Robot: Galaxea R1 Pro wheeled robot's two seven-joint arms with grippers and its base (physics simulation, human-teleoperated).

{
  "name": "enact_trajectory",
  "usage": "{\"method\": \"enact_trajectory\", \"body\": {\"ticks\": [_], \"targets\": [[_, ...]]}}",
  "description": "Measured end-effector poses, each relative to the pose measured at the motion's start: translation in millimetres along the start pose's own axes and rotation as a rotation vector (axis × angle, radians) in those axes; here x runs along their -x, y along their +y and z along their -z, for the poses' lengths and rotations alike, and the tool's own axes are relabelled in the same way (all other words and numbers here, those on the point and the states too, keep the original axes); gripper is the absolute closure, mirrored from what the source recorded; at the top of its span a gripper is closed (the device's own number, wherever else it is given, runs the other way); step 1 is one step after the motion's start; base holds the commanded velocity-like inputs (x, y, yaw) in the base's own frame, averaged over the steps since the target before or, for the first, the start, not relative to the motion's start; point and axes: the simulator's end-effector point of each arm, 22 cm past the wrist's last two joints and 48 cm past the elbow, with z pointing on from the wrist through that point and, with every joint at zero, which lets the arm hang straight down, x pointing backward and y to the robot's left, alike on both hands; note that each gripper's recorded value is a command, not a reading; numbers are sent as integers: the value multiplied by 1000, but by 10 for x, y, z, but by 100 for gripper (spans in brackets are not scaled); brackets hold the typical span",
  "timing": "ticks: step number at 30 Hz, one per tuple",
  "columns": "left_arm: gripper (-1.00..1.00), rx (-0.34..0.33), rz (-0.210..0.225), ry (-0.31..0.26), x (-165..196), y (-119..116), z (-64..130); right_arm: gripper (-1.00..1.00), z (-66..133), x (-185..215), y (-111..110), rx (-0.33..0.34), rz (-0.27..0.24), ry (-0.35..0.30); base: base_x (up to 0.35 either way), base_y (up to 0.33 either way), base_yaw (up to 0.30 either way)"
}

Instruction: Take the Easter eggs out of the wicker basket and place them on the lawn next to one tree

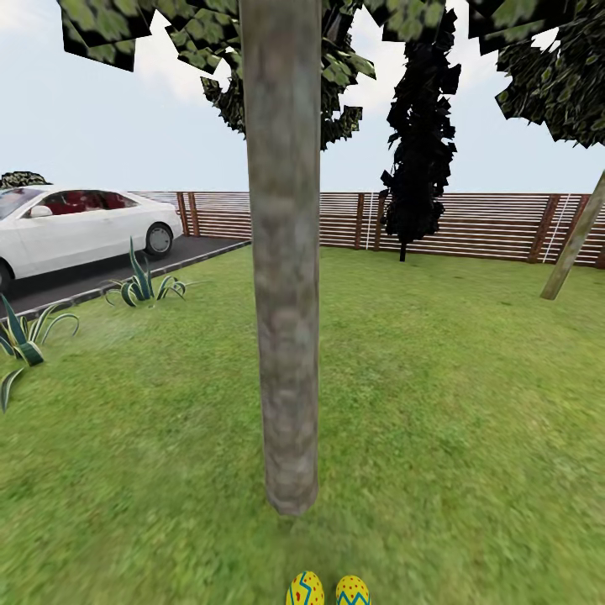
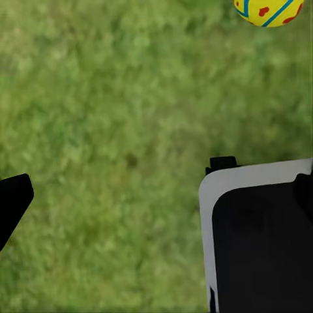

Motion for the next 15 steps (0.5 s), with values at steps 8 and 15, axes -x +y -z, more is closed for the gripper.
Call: {"method": "enact_trajectory", "body": {"ticks": [8, 15], "targets": [[-100, -29, 6, -5, 30, -179, 10, -100, 0, 1, 0, 0, 0, 0, 0, 0, 0], [-100, -22, 4, -3, 17, -131, 7, -100, 0, 0, 0, 0, 0, 0, 0, 0, 0]]}}
